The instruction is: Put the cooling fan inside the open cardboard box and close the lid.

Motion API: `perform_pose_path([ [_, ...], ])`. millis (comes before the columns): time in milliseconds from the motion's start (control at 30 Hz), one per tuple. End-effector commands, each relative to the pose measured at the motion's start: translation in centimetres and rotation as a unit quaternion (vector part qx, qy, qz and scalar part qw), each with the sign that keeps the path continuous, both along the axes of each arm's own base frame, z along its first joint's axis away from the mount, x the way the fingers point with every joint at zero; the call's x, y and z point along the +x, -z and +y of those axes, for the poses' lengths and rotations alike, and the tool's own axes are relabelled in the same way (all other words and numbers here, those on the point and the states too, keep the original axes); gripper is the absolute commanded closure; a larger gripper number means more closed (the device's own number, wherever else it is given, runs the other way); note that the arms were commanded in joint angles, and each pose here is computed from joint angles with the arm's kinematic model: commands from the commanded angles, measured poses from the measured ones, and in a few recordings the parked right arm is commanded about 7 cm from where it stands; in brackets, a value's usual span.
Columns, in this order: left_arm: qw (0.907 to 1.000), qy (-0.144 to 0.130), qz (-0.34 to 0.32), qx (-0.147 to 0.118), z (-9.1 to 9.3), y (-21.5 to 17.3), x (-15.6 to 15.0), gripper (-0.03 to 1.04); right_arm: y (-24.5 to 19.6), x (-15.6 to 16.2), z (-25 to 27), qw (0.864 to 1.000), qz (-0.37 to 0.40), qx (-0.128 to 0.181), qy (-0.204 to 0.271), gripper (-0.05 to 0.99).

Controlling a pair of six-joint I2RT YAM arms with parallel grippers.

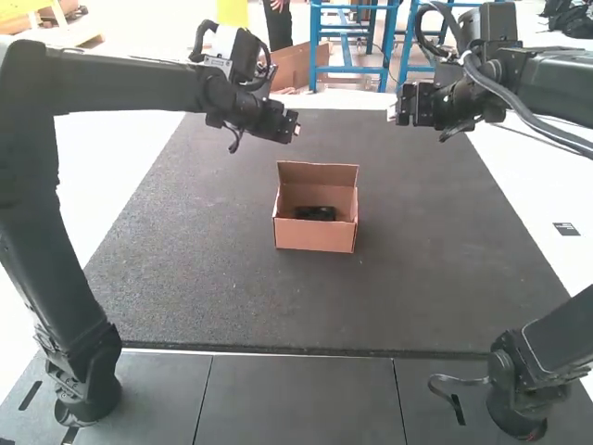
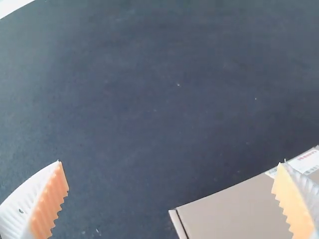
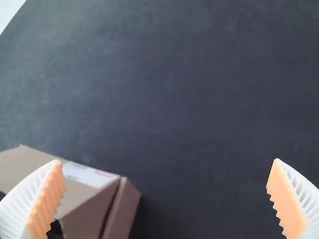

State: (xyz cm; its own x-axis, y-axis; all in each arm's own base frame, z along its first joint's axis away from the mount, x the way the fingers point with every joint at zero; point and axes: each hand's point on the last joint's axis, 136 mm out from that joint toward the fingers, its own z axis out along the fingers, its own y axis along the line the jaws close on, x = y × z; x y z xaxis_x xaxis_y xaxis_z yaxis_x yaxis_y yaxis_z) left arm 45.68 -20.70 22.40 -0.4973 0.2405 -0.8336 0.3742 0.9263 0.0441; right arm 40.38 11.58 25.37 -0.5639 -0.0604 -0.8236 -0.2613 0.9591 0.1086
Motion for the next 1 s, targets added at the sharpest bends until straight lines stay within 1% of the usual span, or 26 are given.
perform_pose_path([
  [0, 0.9999, 0.004, -0.013, -0.001, -0.9, -0.8, 0.8, 0.04, -0.6, 0.0, -1.4, 1.0, -0.012, -0.008, 0.02, 0.01],
  [133, 0.9999, 0.012, 0.006, 0.009, -1.6, 0.9, 0.8, 0.04, -0.6, -0.1, -1.7, 1.0, -0.006, -0.006, 0.021, 0.01],
  [300, 0.9986, 0.019, 0.043, 0.024, -1.6, 3.6, 0.3, 0.04, -0.6, -0.4, -1.3, 1.0, 0.003, 0.001, 0.009, 0.01],
  [500, 0.9955, 0.025, 0.081, 0.041, -1.3, 5.6, -0.9, 0.04, -0.5, -0.4, -1.4, 1.0, 0.007, 0.008, 0.006, 0.01],
  [667, 0.9915, 0.036, 0.114, 0.051, -1.8, 7.3, -2.6, 0.04, -0.4, -0.4, -1.4, 1.0, 0.01, 0.013, 0.006, 0.02],
  [833, 0.989, 0.052, 0.126, 0.057, -2.8, 10.0, -3.7, 0.04, -0.2, -0.7, -1.2, 1.0, 0.018, 0.016, 0.001, 0.02],
  [967, 0.9869, 0.055, 0.136, 0.066, -2.8, 12.5, -3.8, 0.04, 0.0, -0.9, -1.2, 1.0, 0.023, 0.016, 0.0, 0.02],
])
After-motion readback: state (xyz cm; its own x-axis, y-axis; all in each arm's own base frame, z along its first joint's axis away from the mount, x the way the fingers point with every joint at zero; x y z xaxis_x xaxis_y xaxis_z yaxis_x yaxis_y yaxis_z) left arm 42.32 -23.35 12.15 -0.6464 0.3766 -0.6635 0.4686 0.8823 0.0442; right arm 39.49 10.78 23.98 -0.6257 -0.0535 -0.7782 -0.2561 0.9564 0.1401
